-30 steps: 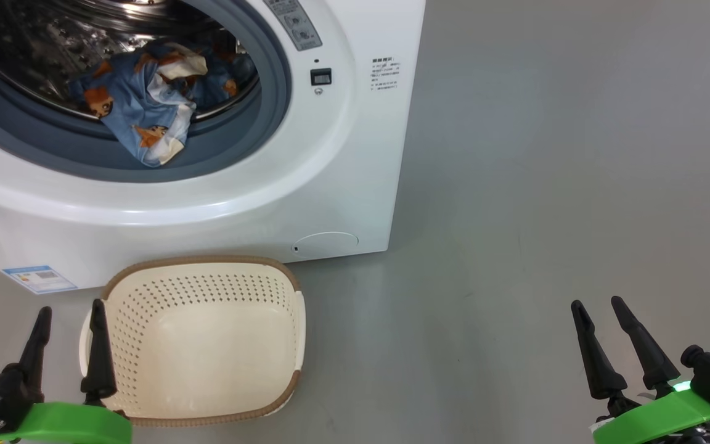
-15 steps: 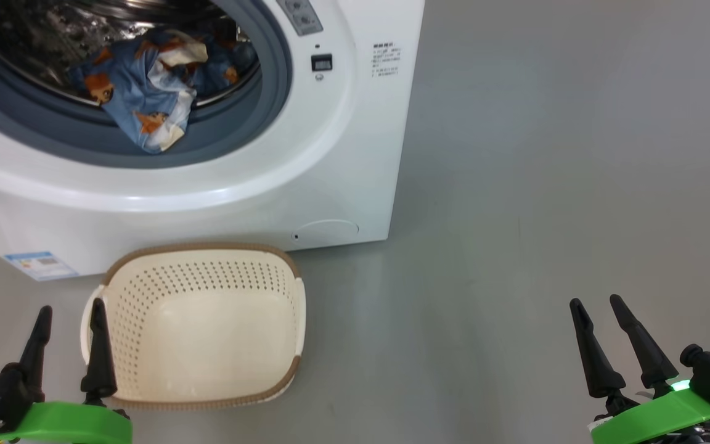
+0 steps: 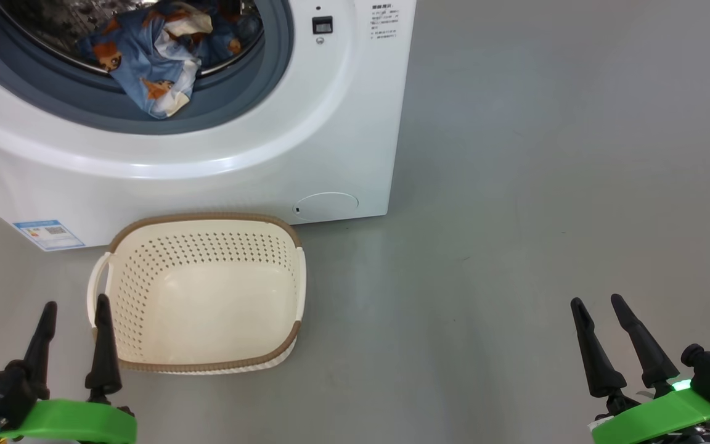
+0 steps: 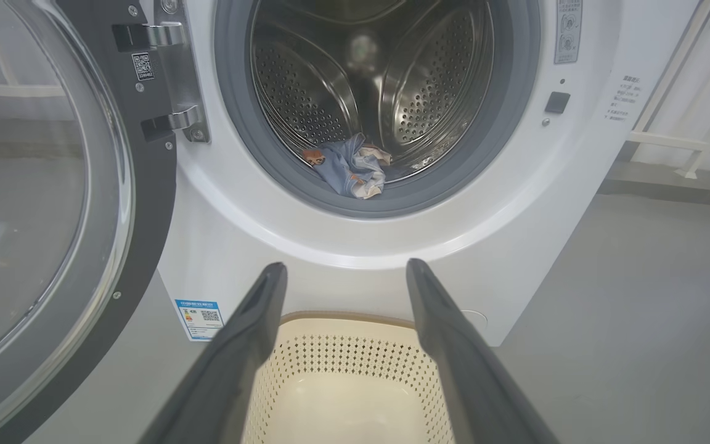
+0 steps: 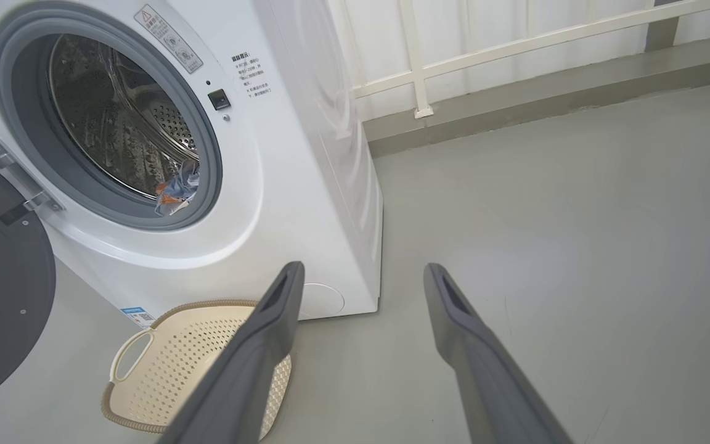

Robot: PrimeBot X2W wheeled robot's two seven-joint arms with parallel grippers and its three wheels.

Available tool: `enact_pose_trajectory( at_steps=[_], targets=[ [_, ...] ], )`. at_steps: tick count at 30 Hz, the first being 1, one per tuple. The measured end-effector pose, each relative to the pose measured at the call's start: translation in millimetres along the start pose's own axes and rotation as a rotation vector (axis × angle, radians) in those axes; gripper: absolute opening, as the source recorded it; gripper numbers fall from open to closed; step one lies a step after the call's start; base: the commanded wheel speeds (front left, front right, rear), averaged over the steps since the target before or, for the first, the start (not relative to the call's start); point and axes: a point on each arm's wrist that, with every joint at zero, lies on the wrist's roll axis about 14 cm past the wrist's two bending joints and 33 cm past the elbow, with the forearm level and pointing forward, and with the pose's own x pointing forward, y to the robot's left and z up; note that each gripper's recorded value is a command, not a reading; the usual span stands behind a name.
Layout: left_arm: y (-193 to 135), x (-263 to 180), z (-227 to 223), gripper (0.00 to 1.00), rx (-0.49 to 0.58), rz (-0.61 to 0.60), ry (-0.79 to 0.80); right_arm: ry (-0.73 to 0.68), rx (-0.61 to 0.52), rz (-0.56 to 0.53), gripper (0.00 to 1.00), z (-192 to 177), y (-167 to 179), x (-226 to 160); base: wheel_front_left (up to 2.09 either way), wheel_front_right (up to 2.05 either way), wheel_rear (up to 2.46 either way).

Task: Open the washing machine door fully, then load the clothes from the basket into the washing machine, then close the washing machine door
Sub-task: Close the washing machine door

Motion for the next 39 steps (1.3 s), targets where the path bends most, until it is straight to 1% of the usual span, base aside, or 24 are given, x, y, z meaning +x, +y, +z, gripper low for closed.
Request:
enact_pose_trajectory(
  at_steps=[8, 17, 25, 31, 39],
  targets=[
    [-2, -1, 3, 1.00, 0.000, -0.006, -0.008, -0.006, 0.000, 0.005, 1.00, 2, 2, 0, 0.00, 0.00, 0.00],
    [7, -9, 8, 1.00, 0.000, 0.025, -0.020, 0.001, -0.002, 0.046, 1.00, 0, 13, 6, 0.00, 0.00, 0.00],
    [33, -33, 11, 1.00, -0.032, 0.125, -0.030, 0.038, -0.011, 0.172, 1.00, -12, 48, 21, 0.00, 0.00, 0.00],
    [59, -60, 13, 1.00, -0.040, 0.224, -0.033, 0.057, -0.009, 0.307, 1.00, -20, 91, 38, 0.00, 0.00, 0.00],
    [98, -104, 21, 1.00, -0.041, 0.376, -0.056, 0.111, -0.001, 0.481, 1.00, -39, 146, 50, 0.00, 0.00, 0.00]
  ],
)
